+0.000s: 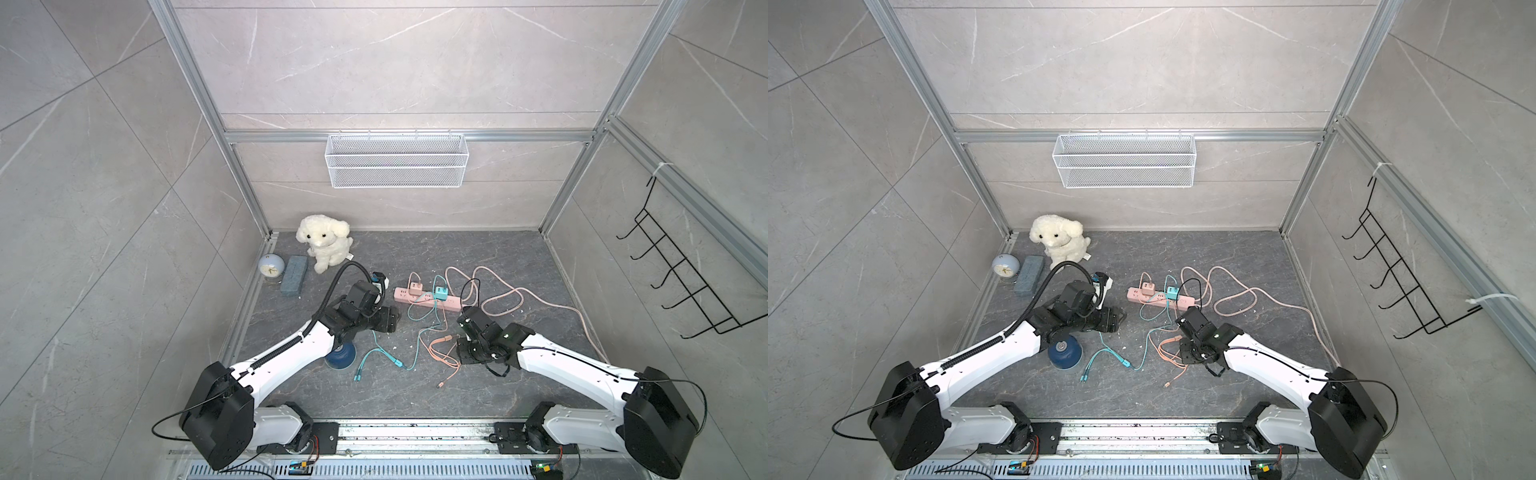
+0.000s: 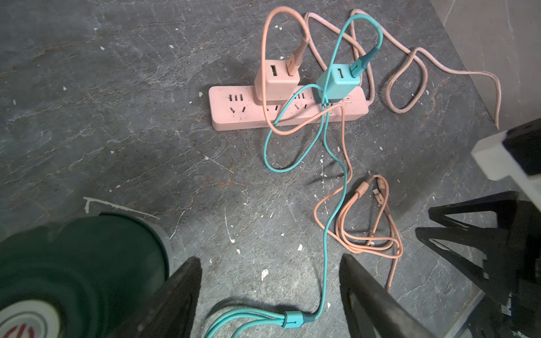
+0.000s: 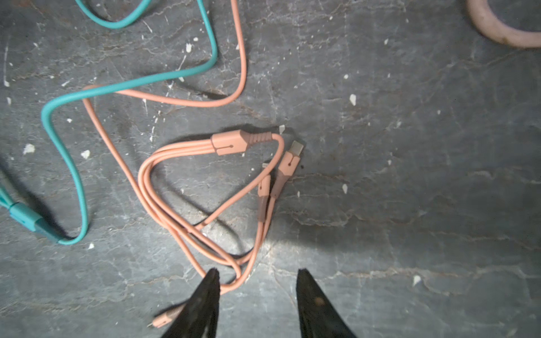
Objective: Charge the cordless meat grinders
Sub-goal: Adjust the charging cable at the center of the board.
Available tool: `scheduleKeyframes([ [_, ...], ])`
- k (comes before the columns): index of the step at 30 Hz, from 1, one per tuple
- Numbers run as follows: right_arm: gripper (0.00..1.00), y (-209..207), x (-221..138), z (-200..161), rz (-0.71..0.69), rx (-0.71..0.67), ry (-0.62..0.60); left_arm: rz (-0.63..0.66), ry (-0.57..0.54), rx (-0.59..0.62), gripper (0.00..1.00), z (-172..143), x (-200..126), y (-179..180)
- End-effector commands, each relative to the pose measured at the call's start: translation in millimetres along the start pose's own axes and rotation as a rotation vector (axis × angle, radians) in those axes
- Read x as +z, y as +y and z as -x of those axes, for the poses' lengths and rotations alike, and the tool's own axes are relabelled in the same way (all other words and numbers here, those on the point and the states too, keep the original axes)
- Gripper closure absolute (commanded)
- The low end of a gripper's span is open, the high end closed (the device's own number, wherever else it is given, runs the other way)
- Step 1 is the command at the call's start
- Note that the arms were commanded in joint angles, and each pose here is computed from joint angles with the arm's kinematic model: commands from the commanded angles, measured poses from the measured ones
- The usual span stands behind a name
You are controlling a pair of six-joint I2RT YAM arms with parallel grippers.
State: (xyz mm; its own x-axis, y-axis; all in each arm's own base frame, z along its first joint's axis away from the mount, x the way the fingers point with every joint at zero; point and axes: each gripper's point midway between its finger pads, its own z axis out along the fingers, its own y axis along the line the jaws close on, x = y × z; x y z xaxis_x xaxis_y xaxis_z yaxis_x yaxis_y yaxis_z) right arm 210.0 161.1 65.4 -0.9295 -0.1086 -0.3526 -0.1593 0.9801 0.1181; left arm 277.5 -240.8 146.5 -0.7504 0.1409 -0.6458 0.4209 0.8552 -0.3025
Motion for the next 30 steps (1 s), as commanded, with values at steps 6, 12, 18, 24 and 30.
scheduleKeyframes([
  [6, 0.53, 34, -6, -32, -0.023, 0.031, 0.143, -0.002, -0.106, 0.002, 0.23, 15, -10, 1],
  [12, 0.53, 56, 13, -48, -0.062, 0.044, 0.205, -0.016, -0.122, 0.012, 0.24, 12, -14, 0],
  [18, 0.53, 61, 26, -63, -0.165, 0.031, 0.258, -0.017, -0.133, 0.026, 0.24, 12, -18, 0],
  [24, 0.54, 48, 35, -83, -0.29, 0.018, 0.306, -0.001, -0.138, 0.029, 0.24, 11, -21, 3],
  [30, 0.68, 45, 46, -99, -0.296, 0.048, 0.321, 0.012, -0.138, 0.035, 0.23, 12, -24, 5],
])
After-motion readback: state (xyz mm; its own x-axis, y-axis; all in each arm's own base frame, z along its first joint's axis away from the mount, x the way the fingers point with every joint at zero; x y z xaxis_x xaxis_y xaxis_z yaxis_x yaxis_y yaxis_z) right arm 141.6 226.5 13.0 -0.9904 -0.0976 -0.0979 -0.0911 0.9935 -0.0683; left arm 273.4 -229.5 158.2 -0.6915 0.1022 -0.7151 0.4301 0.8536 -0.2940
